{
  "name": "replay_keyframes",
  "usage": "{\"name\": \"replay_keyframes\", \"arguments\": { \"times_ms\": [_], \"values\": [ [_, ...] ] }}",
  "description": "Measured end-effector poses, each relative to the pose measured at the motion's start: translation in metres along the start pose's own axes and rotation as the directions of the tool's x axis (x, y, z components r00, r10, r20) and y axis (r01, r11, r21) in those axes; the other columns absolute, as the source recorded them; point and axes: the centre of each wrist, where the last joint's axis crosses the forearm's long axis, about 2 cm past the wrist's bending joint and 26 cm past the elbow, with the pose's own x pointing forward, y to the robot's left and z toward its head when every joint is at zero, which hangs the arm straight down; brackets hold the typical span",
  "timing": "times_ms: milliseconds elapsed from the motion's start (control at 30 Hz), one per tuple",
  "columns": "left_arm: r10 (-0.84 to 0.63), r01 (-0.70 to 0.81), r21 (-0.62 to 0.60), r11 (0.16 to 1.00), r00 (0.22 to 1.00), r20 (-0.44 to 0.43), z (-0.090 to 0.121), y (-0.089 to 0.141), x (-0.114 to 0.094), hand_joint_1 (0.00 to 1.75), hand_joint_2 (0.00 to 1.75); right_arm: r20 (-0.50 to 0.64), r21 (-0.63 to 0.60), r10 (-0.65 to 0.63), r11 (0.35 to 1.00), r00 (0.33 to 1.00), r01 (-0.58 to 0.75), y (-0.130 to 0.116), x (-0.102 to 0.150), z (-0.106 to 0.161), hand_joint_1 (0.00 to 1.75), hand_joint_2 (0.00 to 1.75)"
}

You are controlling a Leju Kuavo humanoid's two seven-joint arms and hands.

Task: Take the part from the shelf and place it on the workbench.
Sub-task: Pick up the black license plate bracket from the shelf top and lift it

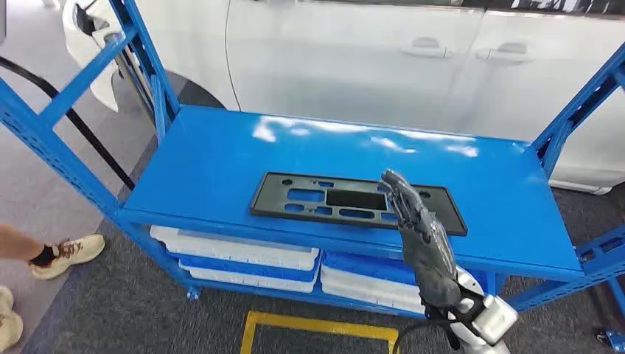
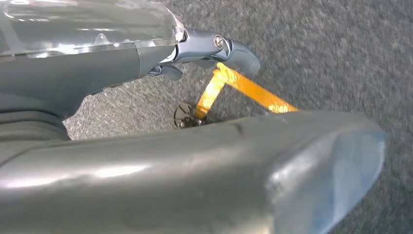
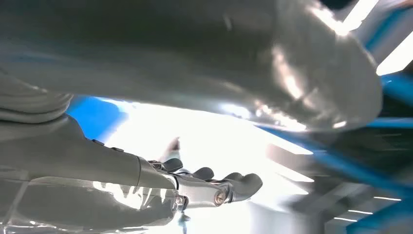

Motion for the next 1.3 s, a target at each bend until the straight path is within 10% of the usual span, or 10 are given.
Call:
{"name": "replay_keyframes", "arguments": {
  "times_ms": [133, 400, 533, 733, 967, 1167, 1300],
  "values": [
    [-0.007, 0.007, -0.004, 1.0, 1.0, 0.004, 0.0, -0.001, 0.001, 0.0, 0.0, -0.114, -0.029, 0.068, 0.997, 0.991, -0.071, 0.001, -0.007, 0.008, 0.0, 0.0],
    [-0.023, 0.023, -0.009, 1.0, 1.0, 0.003, 0.0, 0.0, 0.0, 0.0, 0.0, -0.241, 0.01, 0.13, 0.991, 0.962, -0.131, 0.018, -0.021, 0.029, 0.0, 0.0],
    [-0.026, 0.026, -0.011, 1.0, 1.0, 0.005, 0.0, 0.0, 0.001, 0.0, 0.0, -0.256, 0.028, 0.15, 0.989, 0.955, -0.148, 0.021, -0.024, 0.031, 0.0, 1.75],
    [-0.031, 0.031, -0.014, 0.999, 0.999, 0.007, 0.0, -0.001, 0.001, 0.0, 0.0, -0.232, 0.153, 0.48, 0.877, 0.846, -0.456, 0.028, -0.032, 0.027, 0.0, 1.75],
    [-0.038, 0.038, -0.016, 0.999, 0.999, 0.009, 0.0, -0.001, 0.001, 0.0, 0.0, -0.033, 0.25, 0.824, 0.554, 0.565, -0.794, 0.045, -0.047, 0.035, 0.0, 1.75],
    [-0.045, 0.045, -0.009, 0.999, 0.999, 0.01, 0.0, -0.001, 0.001, 0.0, 0.0, 0.106, 0.243, 0.954, 0.249, 0.281, -0.937, 0.056, -0.057, 0.045, 0.0, 1.75],
    [-0.05, 0.05, -0.009, 0.999, 0.999, 0.01, 0.0, -0.001, 0.001, 0.0, 0.0, 0.126, 0.273, 0.966, 0.183, 0.224, -0.944, 0.067, -0.066, 0.042, 0.0, 1.75]
  ]
}}
